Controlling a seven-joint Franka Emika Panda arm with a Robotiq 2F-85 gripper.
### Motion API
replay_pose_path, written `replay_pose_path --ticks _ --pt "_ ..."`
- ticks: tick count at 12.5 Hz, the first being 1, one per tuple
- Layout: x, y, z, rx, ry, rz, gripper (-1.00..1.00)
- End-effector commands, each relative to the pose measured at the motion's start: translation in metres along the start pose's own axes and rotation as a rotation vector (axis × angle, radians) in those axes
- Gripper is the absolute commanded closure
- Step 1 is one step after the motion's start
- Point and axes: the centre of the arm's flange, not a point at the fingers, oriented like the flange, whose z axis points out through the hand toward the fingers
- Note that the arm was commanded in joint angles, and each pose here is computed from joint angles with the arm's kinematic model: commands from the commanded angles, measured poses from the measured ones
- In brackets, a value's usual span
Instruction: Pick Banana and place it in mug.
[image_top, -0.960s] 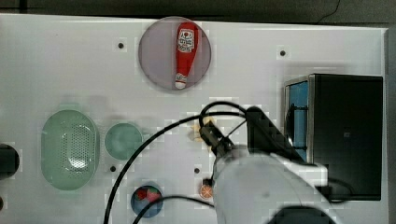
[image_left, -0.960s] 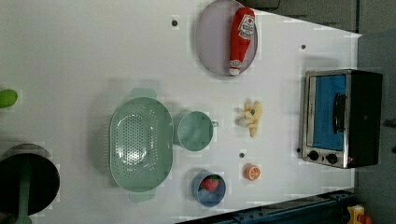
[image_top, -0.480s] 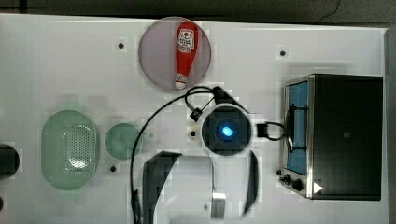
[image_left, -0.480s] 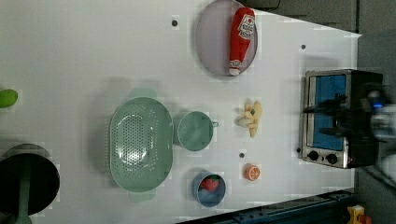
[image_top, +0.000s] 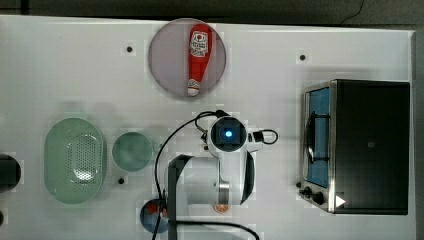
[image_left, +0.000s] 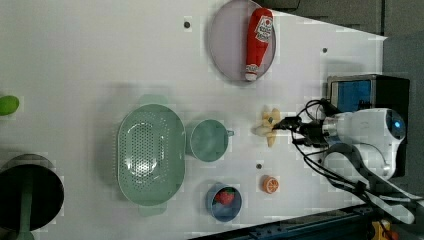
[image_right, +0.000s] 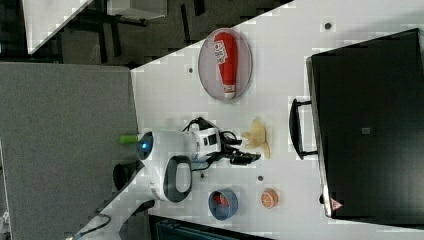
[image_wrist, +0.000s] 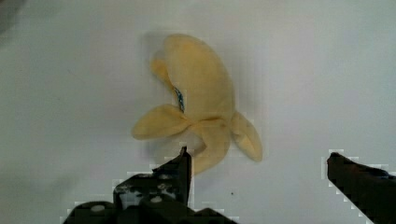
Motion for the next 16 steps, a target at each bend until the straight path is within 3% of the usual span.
replay_pose_path --ticks 1,2,5,7,8,9,13,16 --pt "0.002 -0.010 0.003 0.036 0.053 -0.080 -1.00" --pt "0.000 -0.011 0.017 0.027 0.038 -0.084 -1.00" --pt "0.003 -0.017 0.040 0.047 0.073 -0.090 -1.00" --pt "-0.001 -0.019 0.050 0.047 0.069 -0.097 -1.00" --pt "-0.001 -0.020 0.051 0.046 0.067 -0.099 -0.90" --pt "-0.002 -0.019 0.051 0.045 0.065 -0.098 -0.49" --pt "-0.001 -0.019 0.051 0.047 0.068 -0.098 0.34" --pt "0.002 -0.019 0.046 0.052 0.076 -0.094 0.34"
